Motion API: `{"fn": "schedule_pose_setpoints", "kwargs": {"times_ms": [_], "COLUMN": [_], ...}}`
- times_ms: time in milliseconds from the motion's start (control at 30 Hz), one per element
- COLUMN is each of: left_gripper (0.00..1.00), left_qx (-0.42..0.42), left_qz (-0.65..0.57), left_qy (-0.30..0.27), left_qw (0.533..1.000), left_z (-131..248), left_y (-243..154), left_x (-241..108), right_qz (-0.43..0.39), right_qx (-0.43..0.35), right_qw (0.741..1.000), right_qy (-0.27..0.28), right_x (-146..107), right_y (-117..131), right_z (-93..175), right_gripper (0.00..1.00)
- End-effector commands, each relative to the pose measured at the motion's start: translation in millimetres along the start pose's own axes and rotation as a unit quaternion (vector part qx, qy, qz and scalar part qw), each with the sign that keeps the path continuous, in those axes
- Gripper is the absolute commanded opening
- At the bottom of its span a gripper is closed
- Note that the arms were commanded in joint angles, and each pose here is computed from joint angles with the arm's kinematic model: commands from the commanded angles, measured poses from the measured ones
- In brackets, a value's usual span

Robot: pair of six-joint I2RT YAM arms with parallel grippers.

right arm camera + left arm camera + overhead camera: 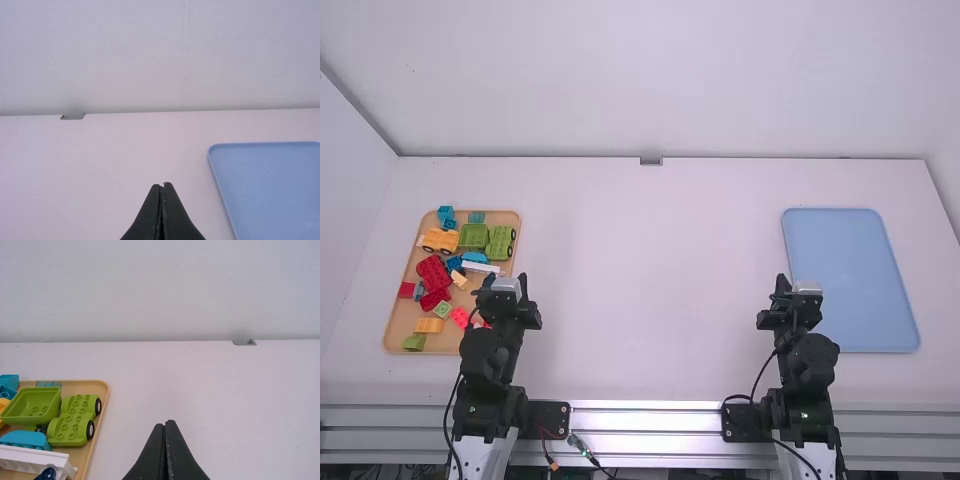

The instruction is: Assemble lego blocks to make yellow taxi

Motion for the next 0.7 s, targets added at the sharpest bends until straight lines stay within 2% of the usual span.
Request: {"fn": "schedule_pose_setpoints", "kwargs": {"times_ms": [0,367,667], "left_gripper": [0.00,0.05,0.15], "left_qx": [0.000,0.000,0.034], "left_qz": [0.000,-0.002,0.004], "left_qy": [0.000,0.002,0.019], "left_qw": [1.000,1.000,0.999], "left_z": [0,1,0], "left_y": [0,-2,-2], "left_x": [0,11,53], "right_qz": [0.001,0.009,0.027], "right_qx": [-0.001,-0.002,-0.002], "right_qw": [1.000,1.000,1.000], "right_qy": [0.000,0.000,0.014], "right_x": [0,13,52], "right_y": [0,-2,-8], "right_z": [0,0,-3], "right_gripper": [0.00,0.05,0.15]}}
Point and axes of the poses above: each hand's point on the last joint's axis, 136 mm out from that joint toward the fingers, its own z axis back along the fingers, its own y axis along the line the jaws close on, x = y × z, the point moved 10 cm from there along z, back along the fingers, and after that the axes turned 8 degrees about z, right-handed, at the moved point
